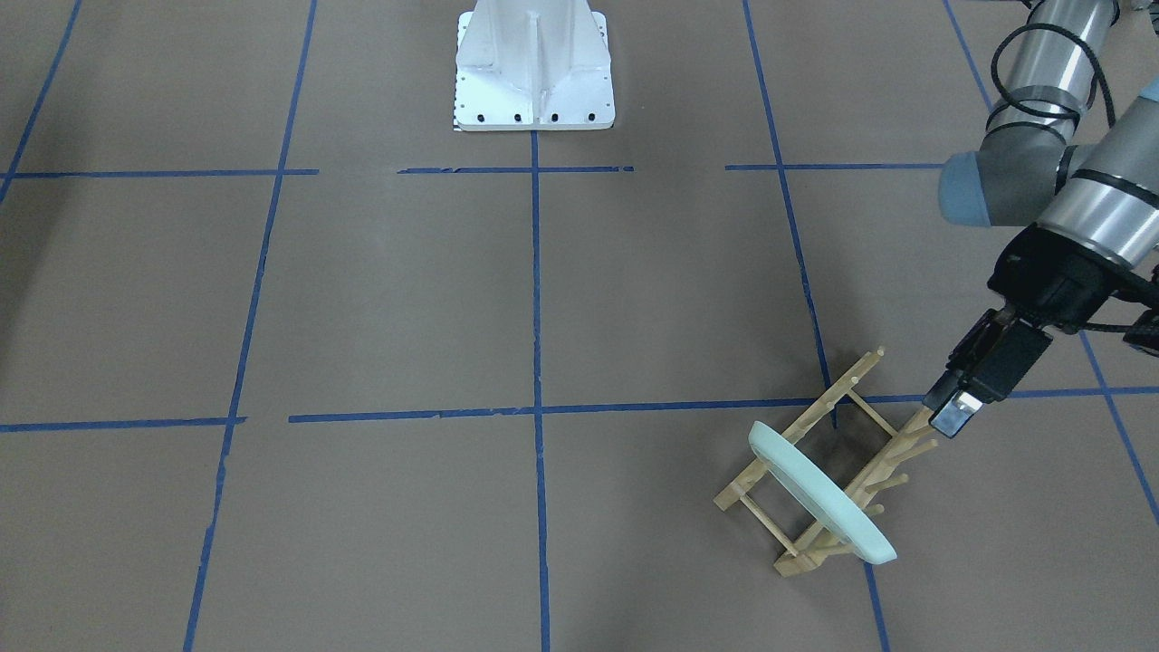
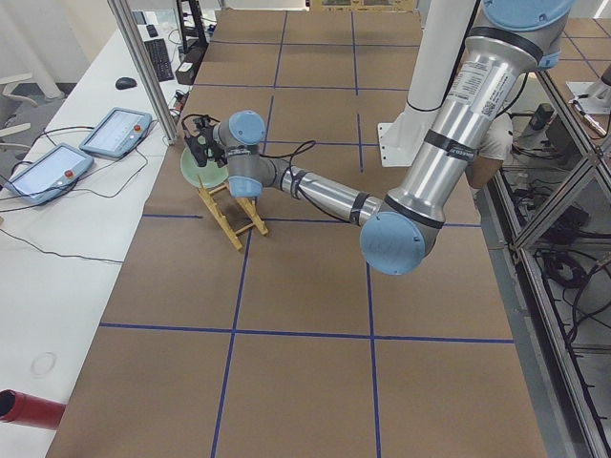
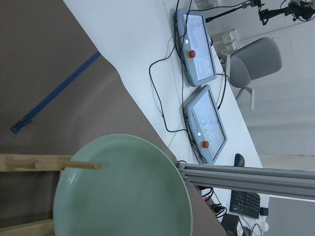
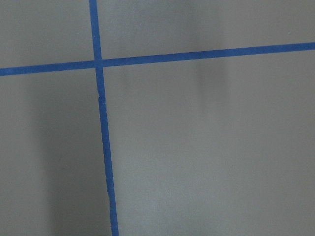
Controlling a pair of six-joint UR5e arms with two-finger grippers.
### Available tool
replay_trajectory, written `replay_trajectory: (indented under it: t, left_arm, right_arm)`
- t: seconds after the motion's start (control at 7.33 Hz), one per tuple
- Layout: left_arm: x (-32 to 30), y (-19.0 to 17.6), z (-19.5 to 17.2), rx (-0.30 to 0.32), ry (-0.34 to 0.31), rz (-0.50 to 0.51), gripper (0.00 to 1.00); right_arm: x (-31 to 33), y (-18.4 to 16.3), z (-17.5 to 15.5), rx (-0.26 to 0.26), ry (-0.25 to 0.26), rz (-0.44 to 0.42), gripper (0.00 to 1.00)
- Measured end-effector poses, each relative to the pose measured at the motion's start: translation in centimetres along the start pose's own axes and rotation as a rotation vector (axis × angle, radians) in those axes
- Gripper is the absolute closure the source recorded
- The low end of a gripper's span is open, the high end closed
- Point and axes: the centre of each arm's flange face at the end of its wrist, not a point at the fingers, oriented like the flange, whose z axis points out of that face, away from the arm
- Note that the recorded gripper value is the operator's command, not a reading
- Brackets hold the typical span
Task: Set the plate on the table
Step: 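Reach the left gripper to the pale green plate's rim in the rack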
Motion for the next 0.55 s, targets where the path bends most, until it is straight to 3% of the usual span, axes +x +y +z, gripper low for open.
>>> replay_trajectory:
  t: [0.41,0.55]
  left_arm:
    - [0.0,0.2,3.9,0.001,-0.012,0.011,0.17]
    - [0.3,0.2,4.5,0.000,-0.013,0.018,0.18]
  right_arm:
    - [0.0,0.0,0.0,0.000,0.000,0.000,0.00]
    - [0.0,0.0,0.0,0.000,0.000,0.000,0.00]
